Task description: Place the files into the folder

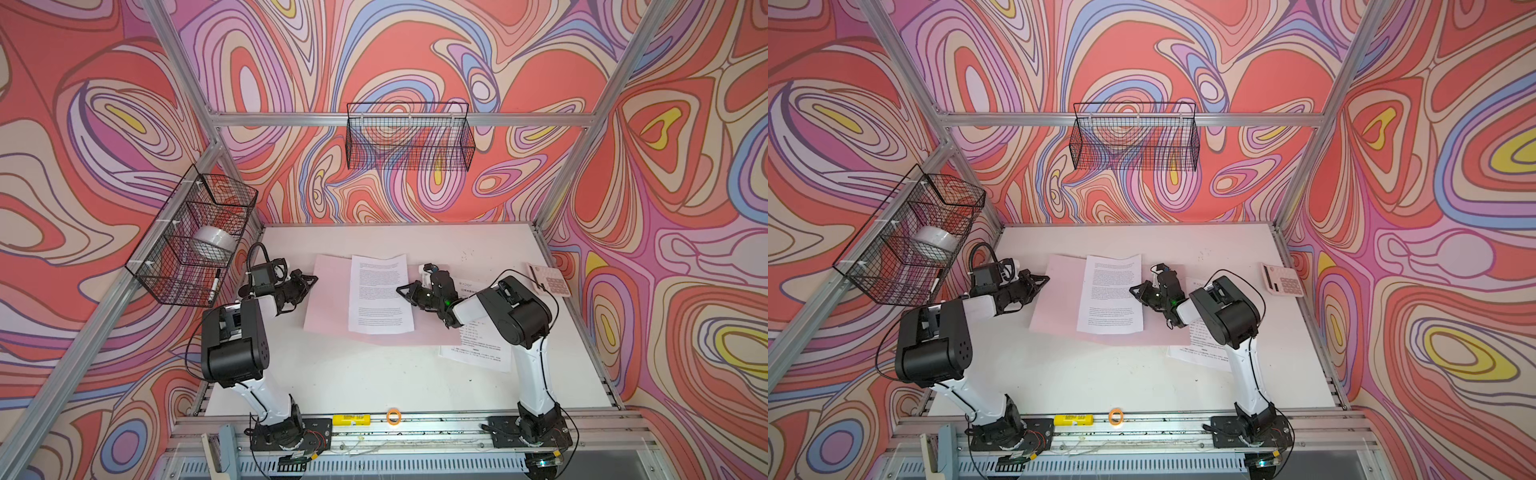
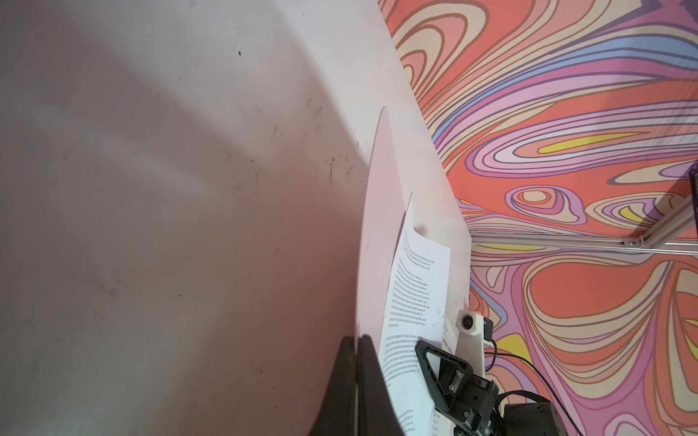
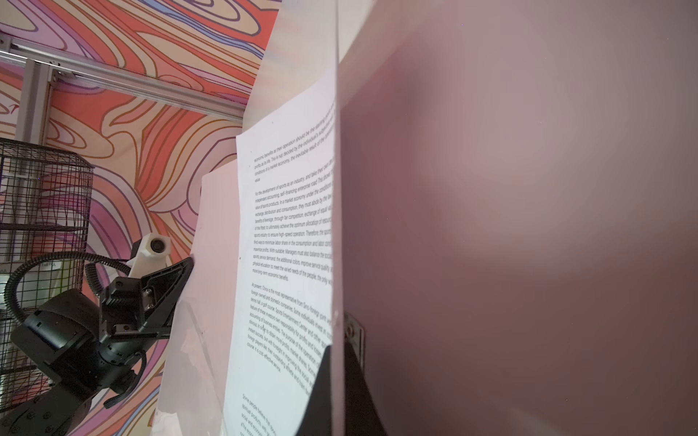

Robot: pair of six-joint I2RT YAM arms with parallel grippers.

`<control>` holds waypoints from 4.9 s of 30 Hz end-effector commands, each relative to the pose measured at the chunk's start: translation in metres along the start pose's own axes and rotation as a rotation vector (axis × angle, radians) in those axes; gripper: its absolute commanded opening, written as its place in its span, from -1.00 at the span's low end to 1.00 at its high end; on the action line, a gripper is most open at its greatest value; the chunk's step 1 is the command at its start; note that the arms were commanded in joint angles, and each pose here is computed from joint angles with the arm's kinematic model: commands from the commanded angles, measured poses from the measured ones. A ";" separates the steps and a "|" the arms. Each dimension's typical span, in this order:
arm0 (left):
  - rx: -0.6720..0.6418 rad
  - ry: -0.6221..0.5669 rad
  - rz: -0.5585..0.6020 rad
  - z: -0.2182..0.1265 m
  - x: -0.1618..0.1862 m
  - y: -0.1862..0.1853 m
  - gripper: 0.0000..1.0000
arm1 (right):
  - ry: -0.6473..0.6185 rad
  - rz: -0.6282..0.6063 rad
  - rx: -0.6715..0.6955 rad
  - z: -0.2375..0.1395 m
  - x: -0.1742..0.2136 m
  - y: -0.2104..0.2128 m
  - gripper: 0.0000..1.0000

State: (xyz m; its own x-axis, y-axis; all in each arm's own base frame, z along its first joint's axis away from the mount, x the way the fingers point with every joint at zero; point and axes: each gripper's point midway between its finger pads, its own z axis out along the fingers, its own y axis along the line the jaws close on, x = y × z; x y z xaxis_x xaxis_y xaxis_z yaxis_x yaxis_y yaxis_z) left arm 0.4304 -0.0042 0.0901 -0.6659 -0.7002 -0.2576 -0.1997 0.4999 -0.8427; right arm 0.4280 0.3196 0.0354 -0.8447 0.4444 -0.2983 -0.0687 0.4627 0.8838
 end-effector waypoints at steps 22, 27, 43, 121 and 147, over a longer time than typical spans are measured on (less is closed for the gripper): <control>0.000 0.008 0.039 0.003 0.008 -0.011 -1.00 | -0.025 -0.024 0.035 0.020 0.019 0.034 -1.00; 0.000 0.010 0.041 0.003 0.009 -0.011 -1.00 | -0.053 -0.009 0.052 0.022 0.016 0.035 -1.00; -0.007 0.012 0.038 0.004 0.008 -0.011 -1.00 | -0.073 0.021 0.050 0.031 0.006 0.043 -1.00; -0.025 0.026 0.026 0.006 0.014 -0.013 -0.96 | 0.056 -0.007 0.120 0.076 0.079 0.070 -0.14; -0.031 -0.013 0.100 -0.006 0.028 -0.041 -1.00 | 0.113 -0.121 0.374 -0.017 0.077 0.051 0.29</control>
State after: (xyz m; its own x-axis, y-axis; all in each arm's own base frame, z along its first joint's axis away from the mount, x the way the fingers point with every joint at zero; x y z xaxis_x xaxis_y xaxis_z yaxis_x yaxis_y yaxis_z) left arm 0.4232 -0.0414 0.1193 -0.6760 -0.6569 -0.3338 -0.1448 0.5626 -0.8140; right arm 0.3628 0.3776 0.0615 -0.8849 0.3112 -0.3466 -0.0050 0.7377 0.6752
